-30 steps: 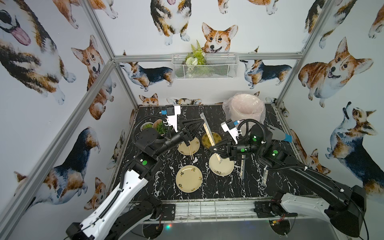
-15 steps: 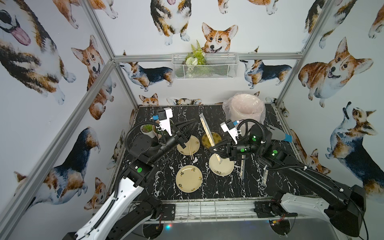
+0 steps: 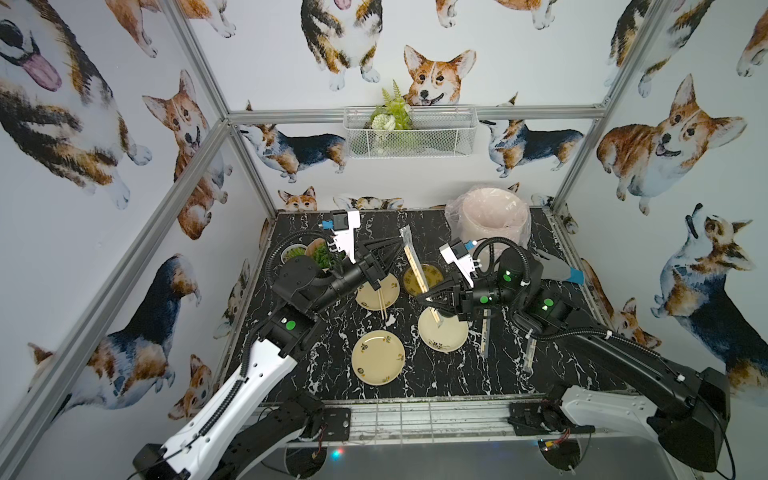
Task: Remove the packaging of disposable chopsticks
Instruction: Remove the packet bag from the disposable chopsticks.
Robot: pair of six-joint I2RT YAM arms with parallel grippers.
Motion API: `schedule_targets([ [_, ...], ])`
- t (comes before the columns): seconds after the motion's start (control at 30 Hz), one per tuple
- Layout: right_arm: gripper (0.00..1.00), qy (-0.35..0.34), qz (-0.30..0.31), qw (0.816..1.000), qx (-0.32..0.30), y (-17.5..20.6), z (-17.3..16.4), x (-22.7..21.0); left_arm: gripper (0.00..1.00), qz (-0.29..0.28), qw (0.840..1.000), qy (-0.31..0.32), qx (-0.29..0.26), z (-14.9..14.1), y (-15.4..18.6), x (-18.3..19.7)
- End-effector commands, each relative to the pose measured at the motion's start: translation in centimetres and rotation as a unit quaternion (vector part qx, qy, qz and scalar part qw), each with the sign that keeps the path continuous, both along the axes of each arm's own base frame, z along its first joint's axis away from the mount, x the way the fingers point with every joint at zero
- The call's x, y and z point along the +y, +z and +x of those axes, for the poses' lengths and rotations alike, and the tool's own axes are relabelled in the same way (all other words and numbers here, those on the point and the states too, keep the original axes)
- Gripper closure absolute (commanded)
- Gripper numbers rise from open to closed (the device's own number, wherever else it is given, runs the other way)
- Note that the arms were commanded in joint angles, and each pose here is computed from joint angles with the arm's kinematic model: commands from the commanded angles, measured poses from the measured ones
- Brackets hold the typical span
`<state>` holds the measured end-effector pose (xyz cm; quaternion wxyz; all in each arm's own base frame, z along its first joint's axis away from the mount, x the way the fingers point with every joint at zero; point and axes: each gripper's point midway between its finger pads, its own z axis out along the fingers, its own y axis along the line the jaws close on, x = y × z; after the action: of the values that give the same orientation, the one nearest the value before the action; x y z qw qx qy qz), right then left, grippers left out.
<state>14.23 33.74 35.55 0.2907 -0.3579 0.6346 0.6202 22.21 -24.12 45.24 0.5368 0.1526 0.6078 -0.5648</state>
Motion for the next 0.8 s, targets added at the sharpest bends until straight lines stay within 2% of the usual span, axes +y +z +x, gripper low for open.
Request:
schedule_targets([
  [0.0,1.0,0.008,0.015,1.0,-0.015,1.0,-0.3,0.0,0.85,-0.011,1.0,-0.016,-0.012,-0.6,0.9,-0.1],
  [0.13,1.0,0.008,0.008,1.0,-0.014,0.8,-0.2,0.1,0.89,-0.01,1.0,-0.018,-0.012,-0.7,0.8,-0.2],
  [0.5,1.0,0.0,-0.019,1.0,-0.012,-0.2,0.0,-0.1,0.85,-0.001,1.0,-0.025,-0.006,-0.8,0.6,-0.4],
  [0.63,1.0,-0.002,-0.021,1.0,-0.013,-0.2,0.0,-0.1,0.86,-0.001,1.0,-0.025,-0.005,-0.8,0.5,-0.4],
  [0.67,1.0,-0.002,-0.022,1.0,-0.013,-0.3,0.0,-0.1,0.87,-0.001,1.0,-0.026,-0.004,-0.7,0.4,-0.5],
  [0.73,1.0,-0.003,-0.025,1.0,-0.014,-0.4,0.0,-0.1,1.0,-0.001,1.0,-0.025,-0.003,-0.7,0.4,-0.4],
  [0.77,1.0,-0.007,-0.025,1.0,-0.014,-0.4,0.2,-0.1,1.0,-0.001,1.0,-0.024,-0.003,-0.7,0.4,-0.4],
])
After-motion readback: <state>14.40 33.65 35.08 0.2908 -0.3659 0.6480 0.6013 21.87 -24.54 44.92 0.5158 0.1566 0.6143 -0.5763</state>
